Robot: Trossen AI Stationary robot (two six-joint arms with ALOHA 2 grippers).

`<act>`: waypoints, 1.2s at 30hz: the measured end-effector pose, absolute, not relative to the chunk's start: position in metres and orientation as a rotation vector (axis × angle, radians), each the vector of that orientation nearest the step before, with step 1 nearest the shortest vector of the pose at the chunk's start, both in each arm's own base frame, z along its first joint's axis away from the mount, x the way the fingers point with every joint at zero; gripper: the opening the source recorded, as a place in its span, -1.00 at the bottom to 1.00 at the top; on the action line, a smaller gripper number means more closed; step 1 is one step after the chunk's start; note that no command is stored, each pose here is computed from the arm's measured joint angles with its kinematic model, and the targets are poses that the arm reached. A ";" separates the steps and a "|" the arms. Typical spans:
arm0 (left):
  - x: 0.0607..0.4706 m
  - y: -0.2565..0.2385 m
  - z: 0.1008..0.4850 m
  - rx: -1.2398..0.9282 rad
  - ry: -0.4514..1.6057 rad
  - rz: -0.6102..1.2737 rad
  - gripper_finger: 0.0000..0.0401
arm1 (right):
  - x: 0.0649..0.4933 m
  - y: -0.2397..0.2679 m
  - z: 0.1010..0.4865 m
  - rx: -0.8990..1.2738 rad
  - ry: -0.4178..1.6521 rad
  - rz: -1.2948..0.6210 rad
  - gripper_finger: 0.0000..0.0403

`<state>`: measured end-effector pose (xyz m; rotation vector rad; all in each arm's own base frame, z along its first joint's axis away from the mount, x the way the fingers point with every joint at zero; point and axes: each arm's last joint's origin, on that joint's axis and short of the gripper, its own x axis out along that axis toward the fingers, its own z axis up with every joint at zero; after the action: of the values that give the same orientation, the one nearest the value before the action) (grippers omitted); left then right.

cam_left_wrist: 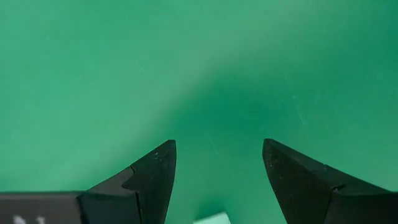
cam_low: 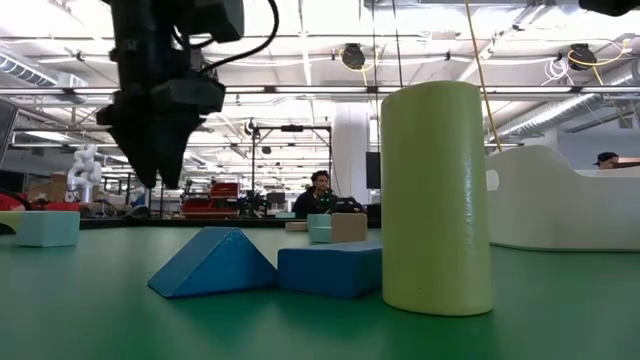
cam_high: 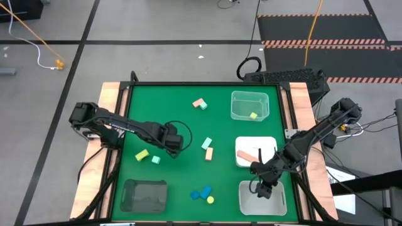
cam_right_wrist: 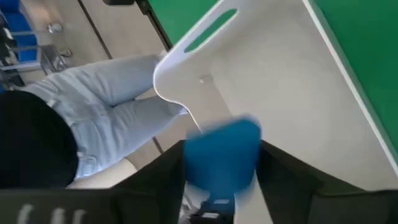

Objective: Sort & place blocks by color
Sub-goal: Put the top blue block into the gray bin, then put the left yellow block into the transparent bin

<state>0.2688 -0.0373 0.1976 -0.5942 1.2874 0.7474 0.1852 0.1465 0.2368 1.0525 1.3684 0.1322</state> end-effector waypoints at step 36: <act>0.165 -0.106 0.258 -0.580 1.422 0.628 0.20 | 0.196 0.124 0.248 0.568 1.076 0.426 0.04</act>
<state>0.1654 -0.1062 0.2581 -0.5804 1.4217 0.6278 0.1957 0.1236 0.2483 0.5684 1.0758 0.4261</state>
